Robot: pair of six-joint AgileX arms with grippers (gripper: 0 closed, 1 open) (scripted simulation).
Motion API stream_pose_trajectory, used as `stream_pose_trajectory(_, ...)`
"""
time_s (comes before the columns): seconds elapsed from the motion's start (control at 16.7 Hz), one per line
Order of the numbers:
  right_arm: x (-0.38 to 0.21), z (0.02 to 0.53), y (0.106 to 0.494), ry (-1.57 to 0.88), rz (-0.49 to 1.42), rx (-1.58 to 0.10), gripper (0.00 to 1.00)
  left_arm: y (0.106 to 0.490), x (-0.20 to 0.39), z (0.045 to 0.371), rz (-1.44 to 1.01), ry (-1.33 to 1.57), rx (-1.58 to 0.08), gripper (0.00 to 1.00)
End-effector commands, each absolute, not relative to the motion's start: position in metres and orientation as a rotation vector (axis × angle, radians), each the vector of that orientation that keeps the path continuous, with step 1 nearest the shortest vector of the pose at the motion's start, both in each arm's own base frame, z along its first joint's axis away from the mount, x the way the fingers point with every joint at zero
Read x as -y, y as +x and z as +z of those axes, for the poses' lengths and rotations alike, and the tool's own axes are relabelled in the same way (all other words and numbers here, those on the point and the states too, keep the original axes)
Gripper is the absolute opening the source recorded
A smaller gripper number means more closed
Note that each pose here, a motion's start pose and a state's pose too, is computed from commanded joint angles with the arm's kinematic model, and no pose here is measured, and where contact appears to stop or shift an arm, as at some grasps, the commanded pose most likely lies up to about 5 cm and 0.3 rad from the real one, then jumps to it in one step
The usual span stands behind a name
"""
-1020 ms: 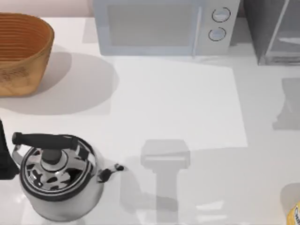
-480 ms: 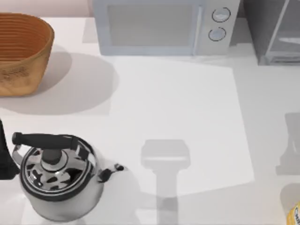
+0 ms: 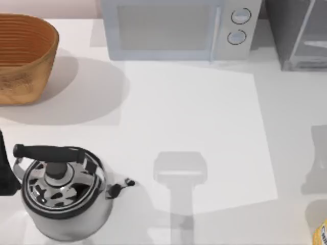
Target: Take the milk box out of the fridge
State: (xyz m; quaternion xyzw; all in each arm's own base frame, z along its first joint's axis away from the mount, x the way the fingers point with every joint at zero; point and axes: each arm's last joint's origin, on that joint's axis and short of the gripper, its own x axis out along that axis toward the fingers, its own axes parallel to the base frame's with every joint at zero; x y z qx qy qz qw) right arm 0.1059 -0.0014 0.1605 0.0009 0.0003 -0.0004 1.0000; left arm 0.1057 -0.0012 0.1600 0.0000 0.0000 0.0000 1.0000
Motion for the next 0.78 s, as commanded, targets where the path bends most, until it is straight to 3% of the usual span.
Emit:
stream_pose_trajectory(0.3,0.001,0.169,0.115,-0.001,0.091,0.021,0.0,0.106,0.001,0.16,0.0,0.0,0.0,1.0)
stream_pose_trajectory(0.78,0.004,0.162,0.159,0.011,0.409,-0.003,0.0,0.106,0.001,0.16,0.0,0.0,0.0,1.0)
